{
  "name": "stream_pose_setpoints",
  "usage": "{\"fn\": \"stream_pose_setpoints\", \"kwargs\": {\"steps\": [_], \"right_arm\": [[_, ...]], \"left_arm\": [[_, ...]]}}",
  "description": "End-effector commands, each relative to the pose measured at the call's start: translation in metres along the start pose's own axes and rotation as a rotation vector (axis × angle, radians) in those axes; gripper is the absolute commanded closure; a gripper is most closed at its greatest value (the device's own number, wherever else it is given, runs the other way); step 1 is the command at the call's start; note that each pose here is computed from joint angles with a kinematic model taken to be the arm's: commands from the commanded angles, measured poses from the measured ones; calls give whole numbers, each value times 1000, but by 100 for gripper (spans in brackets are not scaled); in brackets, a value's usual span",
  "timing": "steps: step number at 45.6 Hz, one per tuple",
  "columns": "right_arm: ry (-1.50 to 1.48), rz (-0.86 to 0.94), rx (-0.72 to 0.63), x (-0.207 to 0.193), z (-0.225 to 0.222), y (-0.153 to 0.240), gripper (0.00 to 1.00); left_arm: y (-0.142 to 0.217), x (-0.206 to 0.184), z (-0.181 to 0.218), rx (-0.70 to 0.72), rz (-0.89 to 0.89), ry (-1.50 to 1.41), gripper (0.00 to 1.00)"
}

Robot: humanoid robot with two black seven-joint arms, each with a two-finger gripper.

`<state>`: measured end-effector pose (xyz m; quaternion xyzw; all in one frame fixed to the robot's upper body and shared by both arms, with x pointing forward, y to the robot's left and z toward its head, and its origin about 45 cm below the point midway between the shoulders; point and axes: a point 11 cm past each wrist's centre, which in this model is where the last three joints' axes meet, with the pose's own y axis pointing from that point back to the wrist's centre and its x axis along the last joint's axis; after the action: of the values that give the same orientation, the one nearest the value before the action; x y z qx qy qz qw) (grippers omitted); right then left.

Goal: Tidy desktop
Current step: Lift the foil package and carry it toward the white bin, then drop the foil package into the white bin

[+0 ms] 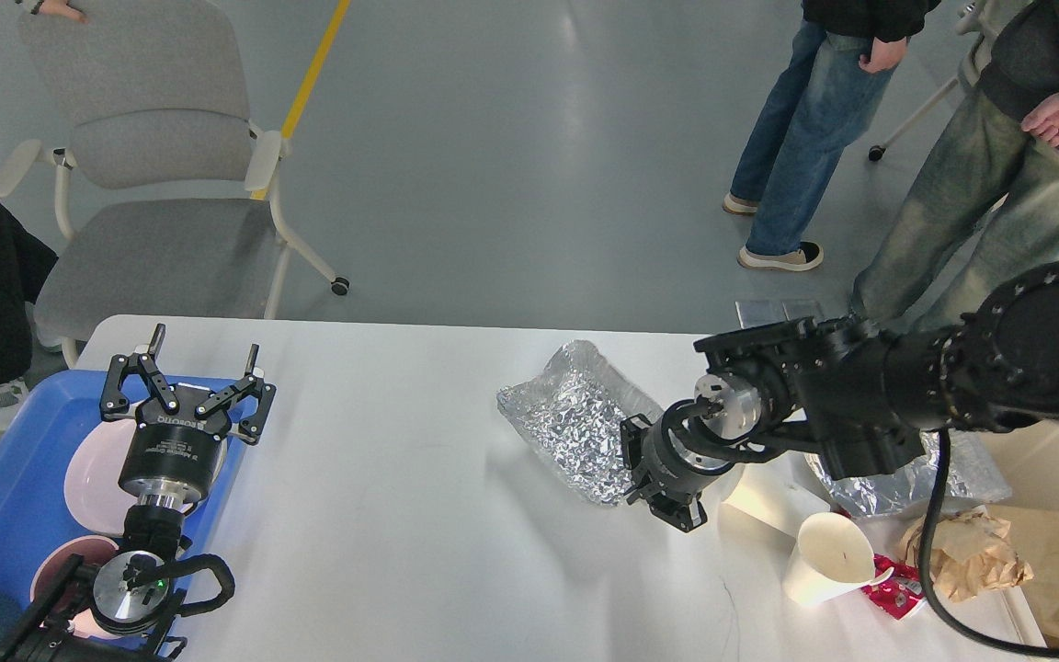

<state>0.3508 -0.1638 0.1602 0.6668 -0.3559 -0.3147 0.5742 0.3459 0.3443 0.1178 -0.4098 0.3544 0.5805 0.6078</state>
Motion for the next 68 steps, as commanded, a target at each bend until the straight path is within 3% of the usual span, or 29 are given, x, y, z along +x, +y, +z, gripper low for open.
{"fn": "stream_pose_setpoints", "kwargs": {"steps": [1,15,20,32,36,51,59,68], "right_arm": [[172,95,-40,19,4,59,100],[700,89,-30,52,17,195,100],[762,65,64,56,23,234,100],[678,171,44,98,47,255,100],[553,267,61,134,66,261,100],[59,464,24,291,221,226,100],[-75,579,-28,329,296,169,100],[-156,781,-80,344,361,91,100]], "left_arm": [[0,0,0,0,-2,-1,4],[0,0,0,0,1,-2,4],[0,0,1,-1,1,0,4],[0,0,1,-1,1,0,4],[0,0,0,0,1,-2,4],[0,0,0,0,1,-2,4],[0,0,0,0,1,-2,4],[0,0,1,-1,1,0,4]]}}
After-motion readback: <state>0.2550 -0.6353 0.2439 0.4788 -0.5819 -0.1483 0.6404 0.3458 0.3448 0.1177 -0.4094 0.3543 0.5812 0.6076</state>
